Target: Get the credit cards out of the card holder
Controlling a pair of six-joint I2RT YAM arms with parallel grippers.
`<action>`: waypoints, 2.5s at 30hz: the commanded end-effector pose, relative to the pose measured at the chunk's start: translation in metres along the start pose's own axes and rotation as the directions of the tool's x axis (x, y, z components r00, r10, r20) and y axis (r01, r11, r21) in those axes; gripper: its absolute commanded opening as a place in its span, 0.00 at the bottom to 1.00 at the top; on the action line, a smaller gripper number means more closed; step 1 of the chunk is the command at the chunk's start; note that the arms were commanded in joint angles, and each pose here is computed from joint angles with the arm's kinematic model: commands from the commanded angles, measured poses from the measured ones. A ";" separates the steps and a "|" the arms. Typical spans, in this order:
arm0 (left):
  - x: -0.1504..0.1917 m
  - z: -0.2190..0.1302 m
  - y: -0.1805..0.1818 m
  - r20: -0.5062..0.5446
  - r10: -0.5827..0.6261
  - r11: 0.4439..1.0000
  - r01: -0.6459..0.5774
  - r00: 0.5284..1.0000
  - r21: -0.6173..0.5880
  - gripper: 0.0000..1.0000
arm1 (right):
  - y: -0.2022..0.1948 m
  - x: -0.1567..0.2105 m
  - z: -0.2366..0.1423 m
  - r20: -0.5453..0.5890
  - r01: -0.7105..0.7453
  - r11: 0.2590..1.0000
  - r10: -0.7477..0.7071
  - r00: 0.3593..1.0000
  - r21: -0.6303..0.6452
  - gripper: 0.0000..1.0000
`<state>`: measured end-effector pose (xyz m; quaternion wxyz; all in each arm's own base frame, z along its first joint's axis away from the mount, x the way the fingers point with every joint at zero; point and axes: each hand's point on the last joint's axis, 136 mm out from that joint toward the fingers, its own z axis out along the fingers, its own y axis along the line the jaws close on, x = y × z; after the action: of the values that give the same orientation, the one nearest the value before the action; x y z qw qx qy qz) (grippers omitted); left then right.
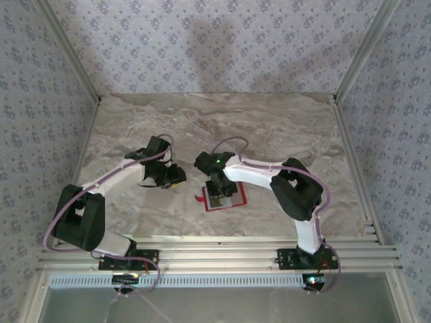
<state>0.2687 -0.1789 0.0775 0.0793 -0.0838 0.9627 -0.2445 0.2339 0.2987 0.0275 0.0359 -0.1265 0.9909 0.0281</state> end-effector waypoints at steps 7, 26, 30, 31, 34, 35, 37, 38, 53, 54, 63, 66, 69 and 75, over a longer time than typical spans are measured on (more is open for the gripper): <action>0.005 -0.003 -0.018 -0.023 0.057 0.998 -0.057 0.998 0.008 0.30 | -0.004 0.003 -0.019 0.012 -0.017 1.000 0.017 1.000 0.025 0.12; 0.025 0.015 -0.046 -0.085 0.106 0.994 -0.106 0.991 -0.003 0.30 | 0.023 -0.008 -0.044 0.057 -0.120 0.960 0.139 0.989 -0.254 0.04; 0.030 0.021 -0.049 -0.099 0.106 0.994 -0.107 0.989 -0.010 0.30 | 0.023 -0.010 -0.044 0.060 -0.151 0.940 0.177 0.982 -0.305 0.04; 0.030 0.022 -0.050 -0.101 0.105 0.994 -0.107 0.989 -0.012 0.30 | 0.025 -0.013 -0.045 0.067 -0.155 0.932 0.187 0.980 -0.328 0.03; 0.033 0.025 -0.053 -0.109 0.107 0.994 -0.109 0.988 -0.016 0.29 | 0.021 -0.011 -0.042 0.065 -0.183 0.917 0.220 0.973 -0.355 0.03; 0.034 0.026 -0.054 -0.112 0.109 0.994 -0.112 0.988 -0.018 0.29 | 0.019 -0.011 -0.041 0.066 -0.193 0.913 0.231 0.971 -0.359 0.03; 0.037 0.029 -0.057 -0.120 0.113 0.993 -0.117 0.986 -0.021 0.29 | 0.014 -0.010 -0.041 0.068 -0.206 0.909 0.246 0.967 -0.363 0.02; 0.039 0.031 -0.058 -0.124 0.117 0.992 -0.120 0.985 -0.023 0.29 | 0.011 -0.010 -0.040 0.068 -0.213 0.909 0.253 0.965 -0.358 0.02; 0.056 0.057 -0.058 -0.173 0.091 0.994 -0.100 0.981 -0.044 0.28 | 0.001 0.004 -0.046 0.076 -0.281 0.868 0.339 0.938 -0.411 0.00; 0.057 0.058 -0.056 -0.177 0.090 0.994 -0.101 0.980 -0.051 0.28 | 0.003 0.003 -0.048 0.078 -0.277 0.866 0.338 0.938 -0.416 0.00; 0.059 0.065 -0.047 -0.187 0.089 0.991 -0.105 0.978 -0.079 0.28 | 0.005 0.001 -0.050 0.090 -0.257 0.874 0.320 0.943 -0.413 0.00; 0.059 0.068 -0.046 -0.193 0.086 0.991 -0.104 0.977 -0.082 0.28 | -0.006 0.005 -0.044 0.092 -0.251 0.903 0.300 0.949 -0.349 0.01; 0.060 0.070 -0.044 -0.201 0.086 0.990 -0.106 0.976 -0.089 0.28 | -0.019 0.011 -0.041 0.087 -0.246 0.927 0.280 0.956 -0.284 0.06; 0.061 0.071 -0.043 -0.210 0.092 0.989 -0.114 0.973 -0.097 0.28 | -0.051 0.024 -0.033 0.077 -0.241 0.960 0.254 0.964 -0.145 0.20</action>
<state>0.2305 -0.2607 0.0329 -0.0100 -0.0189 0.9787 -0.2041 0.2231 0.2657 0.0572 0.0699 0.0064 0.9843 0.1618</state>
